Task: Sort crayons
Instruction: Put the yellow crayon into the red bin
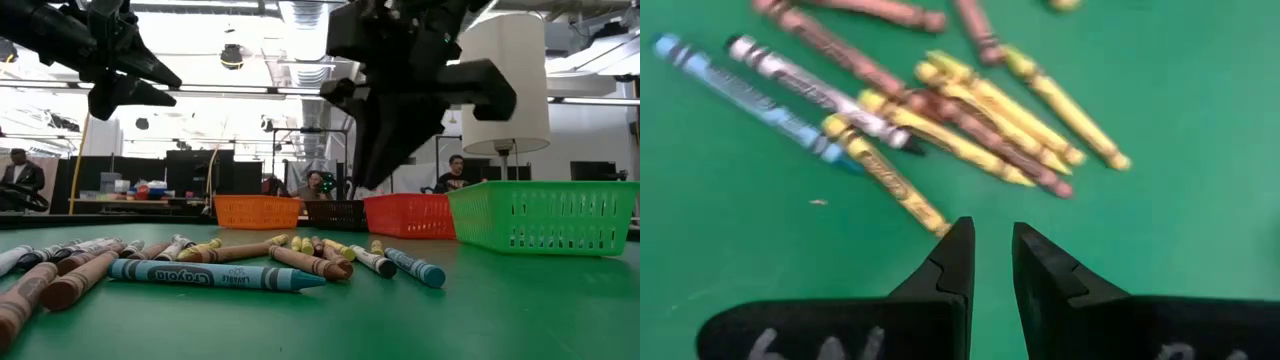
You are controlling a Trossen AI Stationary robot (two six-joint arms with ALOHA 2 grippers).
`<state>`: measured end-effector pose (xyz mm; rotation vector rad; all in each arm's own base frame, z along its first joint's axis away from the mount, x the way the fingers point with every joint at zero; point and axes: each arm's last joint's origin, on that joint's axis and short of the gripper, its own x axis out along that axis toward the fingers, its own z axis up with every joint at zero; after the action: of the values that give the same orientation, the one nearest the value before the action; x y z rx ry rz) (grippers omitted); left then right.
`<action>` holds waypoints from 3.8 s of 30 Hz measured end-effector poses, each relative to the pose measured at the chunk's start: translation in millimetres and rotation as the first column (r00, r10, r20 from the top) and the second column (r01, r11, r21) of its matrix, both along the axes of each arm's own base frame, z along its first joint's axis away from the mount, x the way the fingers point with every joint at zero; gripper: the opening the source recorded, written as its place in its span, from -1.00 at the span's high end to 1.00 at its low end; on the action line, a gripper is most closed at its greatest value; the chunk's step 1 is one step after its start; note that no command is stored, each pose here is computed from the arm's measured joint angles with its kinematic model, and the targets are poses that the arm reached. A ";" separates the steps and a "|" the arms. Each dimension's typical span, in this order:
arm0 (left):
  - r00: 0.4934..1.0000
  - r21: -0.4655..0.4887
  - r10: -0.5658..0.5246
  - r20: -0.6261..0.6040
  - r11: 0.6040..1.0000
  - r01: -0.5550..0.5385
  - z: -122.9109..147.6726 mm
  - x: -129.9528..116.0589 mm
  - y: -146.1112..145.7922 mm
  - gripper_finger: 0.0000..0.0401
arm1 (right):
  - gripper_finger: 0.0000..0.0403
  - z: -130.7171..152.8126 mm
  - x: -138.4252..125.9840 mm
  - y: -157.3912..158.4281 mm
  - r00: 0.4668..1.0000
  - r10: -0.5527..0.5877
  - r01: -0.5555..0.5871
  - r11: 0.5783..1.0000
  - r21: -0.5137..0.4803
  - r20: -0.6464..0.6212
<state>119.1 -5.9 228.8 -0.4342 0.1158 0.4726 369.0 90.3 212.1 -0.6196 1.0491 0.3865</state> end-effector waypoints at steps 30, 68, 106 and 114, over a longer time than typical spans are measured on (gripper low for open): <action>0.999 0.012 -0.001 -0.032 1.000 0.001 -2.6 -0.8 0.2 0.10 | 0.67 -44.6 10.6 21.1 0.939 0.317 -0.336 0.928 -0.159 -0.135; 0.999 0.015 0.016 -0.052 1.000 -0.015 -4.7 -1.5 0.7 0.10 | 0.99 -6.9 5.0 -12.1 0.981 -0.159 0.171 0.978 0.117 -0.109; 0.998 0.000 0.029 -0.057 1.000 -0.029 -5.9 -2.1 1.0 0.10 | 0.99 33.2 -71.9 -170.0 0.201 -0.969 0.942 0.151 0.300 -0.144; 0.998 0.001 0.032 -0.057 0.999 -0.032 -6.0 -2.1 1.1 0.10 | 0.99 12.0 -74.0 -168.8 0.220 -0.964 0.934 0.163 0.317 -0.153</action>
<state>117.0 -4.8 222.9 -0.4230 0.1639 0.5171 295.0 -78.4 224.1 0.4659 1.0492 -0.6232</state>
